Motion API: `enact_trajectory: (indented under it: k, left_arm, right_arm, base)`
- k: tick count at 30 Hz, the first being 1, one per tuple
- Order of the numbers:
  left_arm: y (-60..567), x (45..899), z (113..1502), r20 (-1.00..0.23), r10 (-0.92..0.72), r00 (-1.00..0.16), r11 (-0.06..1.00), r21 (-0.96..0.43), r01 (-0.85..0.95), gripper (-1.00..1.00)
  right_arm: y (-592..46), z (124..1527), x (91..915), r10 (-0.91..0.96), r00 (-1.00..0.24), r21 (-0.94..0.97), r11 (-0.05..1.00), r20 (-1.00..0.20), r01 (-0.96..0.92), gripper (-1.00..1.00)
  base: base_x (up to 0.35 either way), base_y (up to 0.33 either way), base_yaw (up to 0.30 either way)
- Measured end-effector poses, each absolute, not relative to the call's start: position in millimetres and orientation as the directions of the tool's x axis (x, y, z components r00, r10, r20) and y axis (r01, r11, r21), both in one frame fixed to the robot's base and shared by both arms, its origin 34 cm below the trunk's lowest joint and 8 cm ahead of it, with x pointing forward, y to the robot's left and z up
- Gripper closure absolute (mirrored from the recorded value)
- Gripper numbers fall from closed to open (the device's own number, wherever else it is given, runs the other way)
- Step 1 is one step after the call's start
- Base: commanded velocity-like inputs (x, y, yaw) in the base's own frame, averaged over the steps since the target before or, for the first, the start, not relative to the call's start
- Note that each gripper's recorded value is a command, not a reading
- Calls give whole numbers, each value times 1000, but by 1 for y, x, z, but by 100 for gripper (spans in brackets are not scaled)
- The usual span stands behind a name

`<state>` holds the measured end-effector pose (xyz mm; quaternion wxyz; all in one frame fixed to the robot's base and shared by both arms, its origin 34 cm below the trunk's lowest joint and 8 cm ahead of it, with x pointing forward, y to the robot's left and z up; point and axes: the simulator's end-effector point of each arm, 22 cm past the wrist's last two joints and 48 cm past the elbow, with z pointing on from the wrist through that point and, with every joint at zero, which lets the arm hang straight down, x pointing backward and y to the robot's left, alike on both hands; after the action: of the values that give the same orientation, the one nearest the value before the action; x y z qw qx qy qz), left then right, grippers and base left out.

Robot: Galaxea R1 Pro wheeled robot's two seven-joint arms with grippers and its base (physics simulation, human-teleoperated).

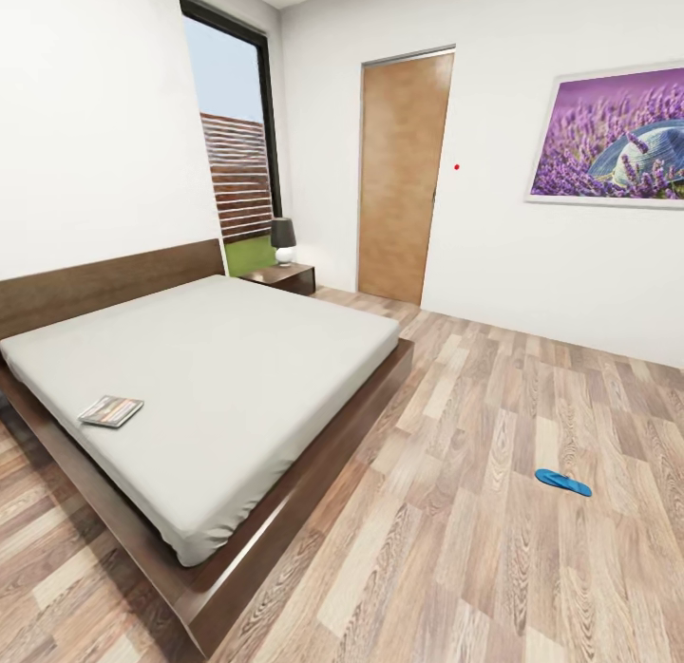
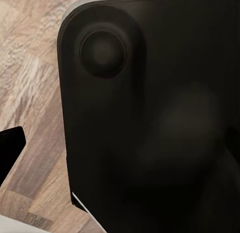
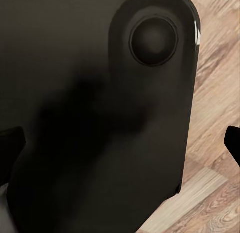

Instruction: In the bedroom, move the book from the bed onto either nightstand, and place the two sandals side by side next to the bed.

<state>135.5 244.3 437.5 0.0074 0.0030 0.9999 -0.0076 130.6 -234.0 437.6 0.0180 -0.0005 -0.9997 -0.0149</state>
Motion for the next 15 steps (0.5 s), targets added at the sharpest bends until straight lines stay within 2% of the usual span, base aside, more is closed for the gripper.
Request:
enact_trajectory:
  k: [7,15]
  left_arm:
    - [244,135,438,-15,6,-1000,1000,-15,6,-100]
    - [243,136,438,-16,6,-1000,1000,-16,7,-100]
  right_arm:
    - [-234,438,131,0,-999,30,1000,36,1,-100]
    - [-234,437,134,2,-1000,30,1000,29,3,-100]
  base:
    - [0,-1,-8]
    - [0,0,-83]
